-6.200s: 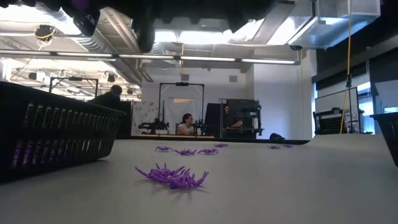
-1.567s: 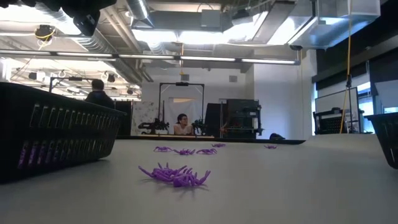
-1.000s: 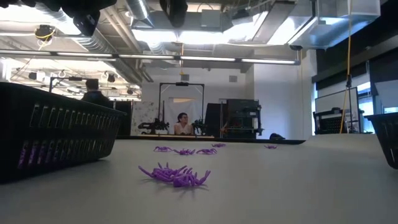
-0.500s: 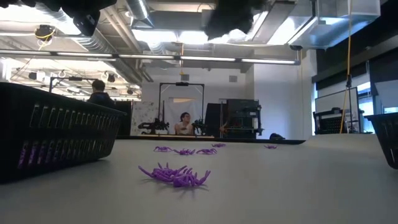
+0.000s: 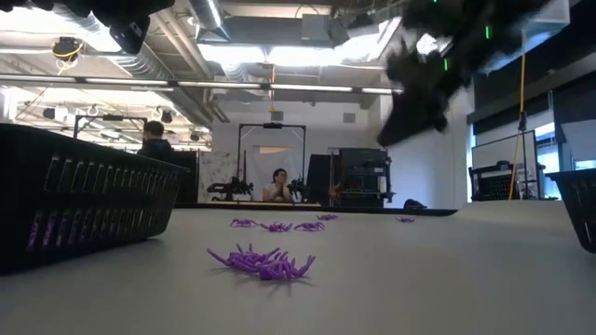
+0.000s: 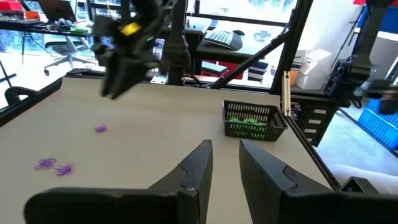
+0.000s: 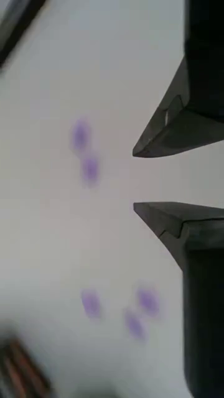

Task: Sort Halloween decoration
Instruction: Put the purple spider toy into the bottom left black basket

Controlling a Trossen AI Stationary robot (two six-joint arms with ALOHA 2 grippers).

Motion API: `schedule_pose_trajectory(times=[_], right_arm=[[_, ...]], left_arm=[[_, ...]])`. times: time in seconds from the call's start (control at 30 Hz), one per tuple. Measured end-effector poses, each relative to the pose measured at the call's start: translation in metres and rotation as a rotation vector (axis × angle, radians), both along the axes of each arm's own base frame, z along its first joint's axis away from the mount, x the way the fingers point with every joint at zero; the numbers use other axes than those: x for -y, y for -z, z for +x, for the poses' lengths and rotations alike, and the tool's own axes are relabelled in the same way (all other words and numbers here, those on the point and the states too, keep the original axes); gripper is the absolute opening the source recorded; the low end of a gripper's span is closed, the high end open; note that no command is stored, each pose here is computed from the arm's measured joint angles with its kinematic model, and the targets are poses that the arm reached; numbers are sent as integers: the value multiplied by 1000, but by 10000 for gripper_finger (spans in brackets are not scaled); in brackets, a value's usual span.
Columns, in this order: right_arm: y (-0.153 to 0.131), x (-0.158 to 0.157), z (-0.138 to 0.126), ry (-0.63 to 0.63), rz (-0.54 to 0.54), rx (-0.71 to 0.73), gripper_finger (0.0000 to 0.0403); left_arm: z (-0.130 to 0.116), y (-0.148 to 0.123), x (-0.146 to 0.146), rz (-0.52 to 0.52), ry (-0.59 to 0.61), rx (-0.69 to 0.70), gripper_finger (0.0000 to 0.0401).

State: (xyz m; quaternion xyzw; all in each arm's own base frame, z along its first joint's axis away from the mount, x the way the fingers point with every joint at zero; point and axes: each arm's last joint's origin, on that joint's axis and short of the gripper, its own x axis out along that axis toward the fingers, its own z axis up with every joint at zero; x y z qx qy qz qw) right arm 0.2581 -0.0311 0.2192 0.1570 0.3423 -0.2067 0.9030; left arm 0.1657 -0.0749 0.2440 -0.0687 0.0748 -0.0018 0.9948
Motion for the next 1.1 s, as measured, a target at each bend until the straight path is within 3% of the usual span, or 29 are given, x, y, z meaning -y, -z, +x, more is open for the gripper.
schedule_pose_trajectory(times=[0.07, 0.13, 0.3, 0.57, 0.73, 0.9, 1.1], right_arm=[[18, 17, -13, 147, 25, 23, 122], [31, 28, -21, 201, 49, 32, 122], [62, 41, -29, 238, 83, -115, 147], [86, 45, -21, 255, 64, -199, 239], [103, 47, -17, 287, 46, -255, 268], [109, 49, -11, 292, 29, -227, 256], [108, 49, -9, 254, 34, -214, 175]], left_arm=[[0, 0, 0, 0, 0, 0, 75], [0, 0, 0, 0, 0, 0, 75], [0, 0, 0, 0, 0, 0, 75], [0, 0, 0, 0, 0, 0, 75], [0, 0, 0, 0, 0, 0, 75], [0, 0, 0, 0, 0, 0, 75], [0, 0, 0, 0, 0, 0, 75]])
